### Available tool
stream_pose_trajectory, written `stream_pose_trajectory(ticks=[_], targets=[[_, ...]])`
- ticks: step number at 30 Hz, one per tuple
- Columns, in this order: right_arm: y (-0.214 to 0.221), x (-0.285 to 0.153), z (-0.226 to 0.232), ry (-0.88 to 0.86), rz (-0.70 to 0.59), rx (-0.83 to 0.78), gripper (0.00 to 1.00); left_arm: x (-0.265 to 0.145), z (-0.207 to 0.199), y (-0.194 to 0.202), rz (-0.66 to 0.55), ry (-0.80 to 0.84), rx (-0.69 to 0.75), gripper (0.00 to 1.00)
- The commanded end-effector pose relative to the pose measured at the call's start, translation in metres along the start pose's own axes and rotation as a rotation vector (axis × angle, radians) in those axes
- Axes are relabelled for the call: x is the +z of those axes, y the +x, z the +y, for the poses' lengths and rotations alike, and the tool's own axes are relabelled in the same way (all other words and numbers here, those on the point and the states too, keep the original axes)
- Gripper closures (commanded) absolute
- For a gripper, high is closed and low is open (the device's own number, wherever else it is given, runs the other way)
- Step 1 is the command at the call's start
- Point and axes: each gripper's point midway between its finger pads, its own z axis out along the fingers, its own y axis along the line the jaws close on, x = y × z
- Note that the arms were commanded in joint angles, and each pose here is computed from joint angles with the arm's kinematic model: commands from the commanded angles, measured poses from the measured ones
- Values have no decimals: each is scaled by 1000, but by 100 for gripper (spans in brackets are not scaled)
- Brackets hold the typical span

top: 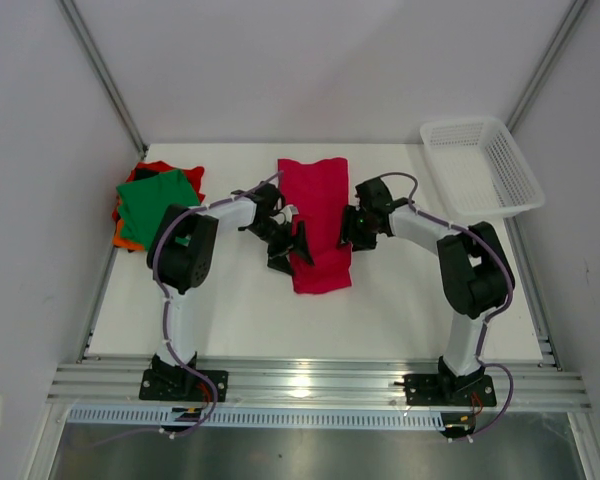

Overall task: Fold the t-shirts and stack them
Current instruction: Fold the folded rectangular tshirt in 1/3 of the way

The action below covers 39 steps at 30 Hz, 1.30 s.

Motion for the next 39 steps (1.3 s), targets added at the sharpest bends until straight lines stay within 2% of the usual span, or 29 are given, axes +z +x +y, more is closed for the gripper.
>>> stream_pose_trajectory(ticks=[1,9,14,21,25,29,34,39], targets=[[-17,-25,20,-47,-83,-9,48,-7,4,2,-25,-45,26,27],[-18,-29,22,-38,-78,-16,48,-11,1,1,-35,-48,35,27],[1,-35,24,-32,-31,12,48,-9,9,9,-23,-66,25,27],[49,-69,33,-34,-59,59,47,-38,-2,0,-127,-83,53,26],[71,-88,50,-97,-77,87,47,-68,-30,-14,-247,-7,101,26],[80,-102,58,-111,-107,88,47,-85,-61,-23,-297,75,147,25],[93,-98,69,-154,-126,51,47,-93,-71,-25,-308,90,152,25],[105,-80,85,-231,-152,-147,47,-99,-77,-22,-320,105,168,25]])
